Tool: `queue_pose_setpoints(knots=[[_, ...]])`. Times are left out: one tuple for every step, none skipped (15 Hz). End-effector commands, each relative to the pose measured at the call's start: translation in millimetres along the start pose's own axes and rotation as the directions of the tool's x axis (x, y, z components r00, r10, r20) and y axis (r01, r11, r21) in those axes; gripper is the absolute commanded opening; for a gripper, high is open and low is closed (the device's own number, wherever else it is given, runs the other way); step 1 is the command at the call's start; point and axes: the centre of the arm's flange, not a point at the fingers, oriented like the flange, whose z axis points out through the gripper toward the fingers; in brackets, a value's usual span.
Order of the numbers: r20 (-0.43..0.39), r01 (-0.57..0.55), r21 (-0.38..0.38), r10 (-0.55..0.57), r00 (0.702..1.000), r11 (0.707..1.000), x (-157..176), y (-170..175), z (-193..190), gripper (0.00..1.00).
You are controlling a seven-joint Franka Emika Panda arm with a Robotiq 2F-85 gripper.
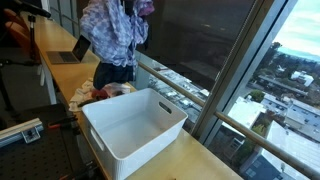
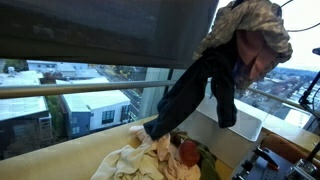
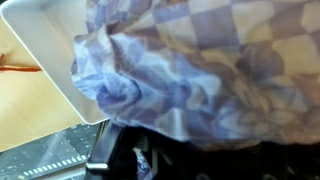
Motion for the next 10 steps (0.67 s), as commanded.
queue_pose_setpoints(knots=[[-0.051,-0.039,0.003,0.039,0.998,0.999,-0.8,28.4,-59.9,0.00],[-0.066,-0.049,0.003,0.049,0.997,0.999,-1.0,32.9,-72.7,0.00],[-0.078,-0.057,0.002,0.057,0.995,0.998,-1.3,36.2,-82.3,0.00],[-0.088,-0.064,0.001,0.064,0.994,0.998,0.4,40.5,-91.9,0.00],[-0.098,-0.071,-0.001,0.071,0.993,0.997,1.8,44.3,-99.8,0.00],[-0.105,-0.079,-0.002,0.078,0.991,0.997,4.3,48.5,-106.3,0.00],[-0.114,-0.087,-0.004,0.086,0.990,0.996,8.2,52.7,-111.8,0.00],[-0.128,-0.098,-0.007,0.097,0.987,0.995,11.1,56.8,-119.6,0.00],[-0.137,-0.108,-0.010,0.105,0.985,0.994,15.8,61.7,-125.3,0.00],[-0.148,-0.119,-0.019,0.115,0.982,0.993,22.4,68.1,-131.7,0.00]])
